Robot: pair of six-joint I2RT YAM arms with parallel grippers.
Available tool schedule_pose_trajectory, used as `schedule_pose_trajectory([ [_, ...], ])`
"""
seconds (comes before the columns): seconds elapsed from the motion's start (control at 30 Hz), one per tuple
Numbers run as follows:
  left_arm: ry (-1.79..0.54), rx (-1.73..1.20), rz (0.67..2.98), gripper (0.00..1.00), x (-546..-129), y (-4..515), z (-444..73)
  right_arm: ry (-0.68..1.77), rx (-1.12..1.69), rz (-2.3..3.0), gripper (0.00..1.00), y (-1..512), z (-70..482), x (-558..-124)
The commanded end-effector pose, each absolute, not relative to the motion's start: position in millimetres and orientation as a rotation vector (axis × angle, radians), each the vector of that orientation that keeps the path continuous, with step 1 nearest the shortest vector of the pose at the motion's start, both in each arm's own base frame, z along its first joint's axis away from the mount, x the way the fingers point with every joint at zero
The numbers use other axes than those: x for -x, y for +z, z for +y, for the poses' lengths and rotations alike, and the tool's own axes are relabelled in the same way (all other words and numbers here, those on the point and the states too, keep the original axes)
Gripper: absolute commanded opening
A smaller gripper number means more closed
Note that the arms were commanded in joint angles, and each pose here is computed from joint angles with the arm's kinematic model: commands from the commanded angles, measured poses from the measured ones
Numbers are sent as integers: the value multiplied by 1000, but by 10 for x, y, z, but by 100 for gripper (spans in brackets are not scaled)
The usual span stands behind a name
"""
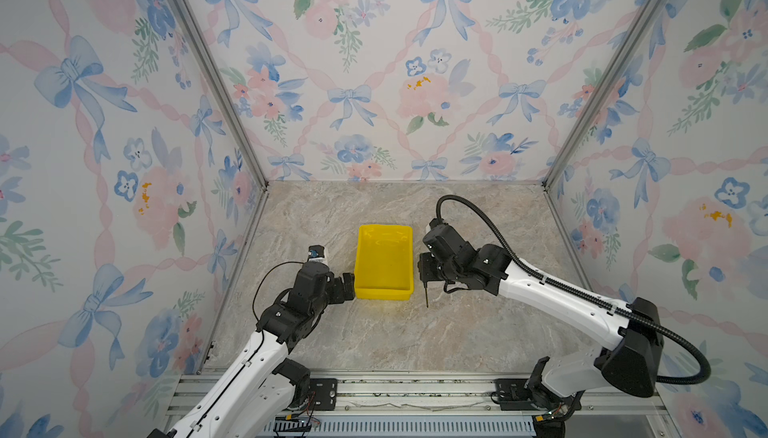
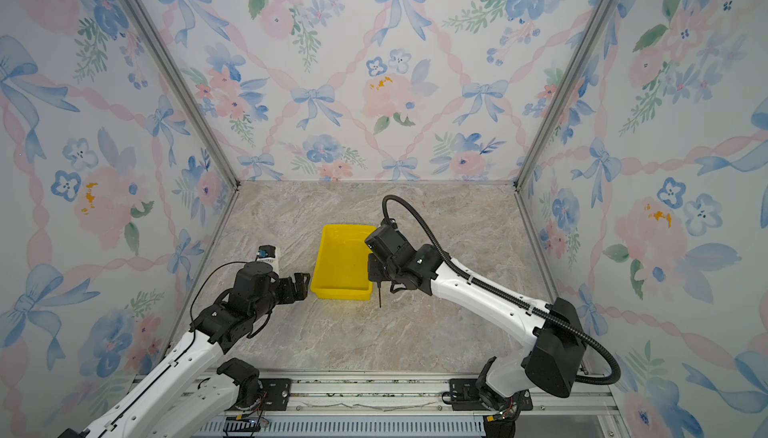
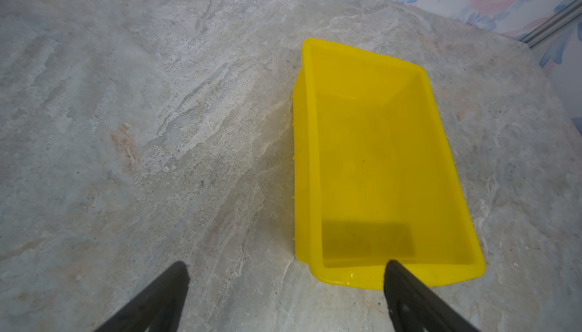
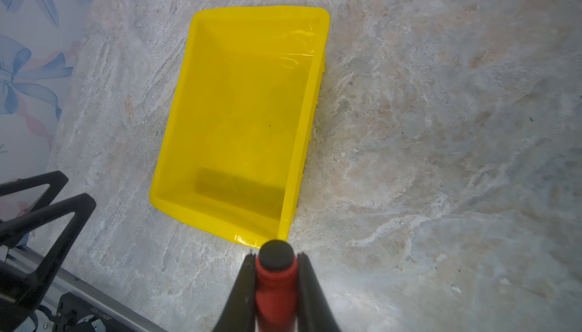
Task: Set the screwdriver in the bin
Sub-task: 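Lift the screwdriver with the right gripper and carry it over the yellow bin, then lower the screwdriver into the bin and open the right gripper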
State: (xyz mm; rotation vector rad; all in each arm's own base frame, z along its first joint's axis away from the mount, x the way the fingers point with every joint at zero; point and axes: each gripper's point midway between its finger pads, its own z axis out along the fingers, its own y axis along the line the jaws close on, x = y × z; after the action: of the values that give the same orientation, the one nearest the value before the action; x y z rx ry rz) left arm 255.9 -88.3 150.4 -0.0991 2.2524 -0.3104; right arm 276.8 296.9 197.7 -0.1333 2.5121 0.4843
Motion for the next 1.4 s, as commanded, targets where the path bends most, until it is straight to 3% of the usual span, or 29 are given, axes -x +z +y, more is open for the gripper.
schedule_pose_trajectory([
  [0.0, -298, 109, 2239, 97, -2545, 1498, -861, 580, 94, 2492, 2, 2092, 3215, -2961],
  [0.53, -294, 79, 2182, 97, -2476, 1599, -904, 666, -75, 2510, 2, 1717, 3849, -3731],
  [1.37, -292, 74, 2146, 97, -2431, 1680, -900, 605, -112, 2616, 3, 721, 4244, -4020],
])
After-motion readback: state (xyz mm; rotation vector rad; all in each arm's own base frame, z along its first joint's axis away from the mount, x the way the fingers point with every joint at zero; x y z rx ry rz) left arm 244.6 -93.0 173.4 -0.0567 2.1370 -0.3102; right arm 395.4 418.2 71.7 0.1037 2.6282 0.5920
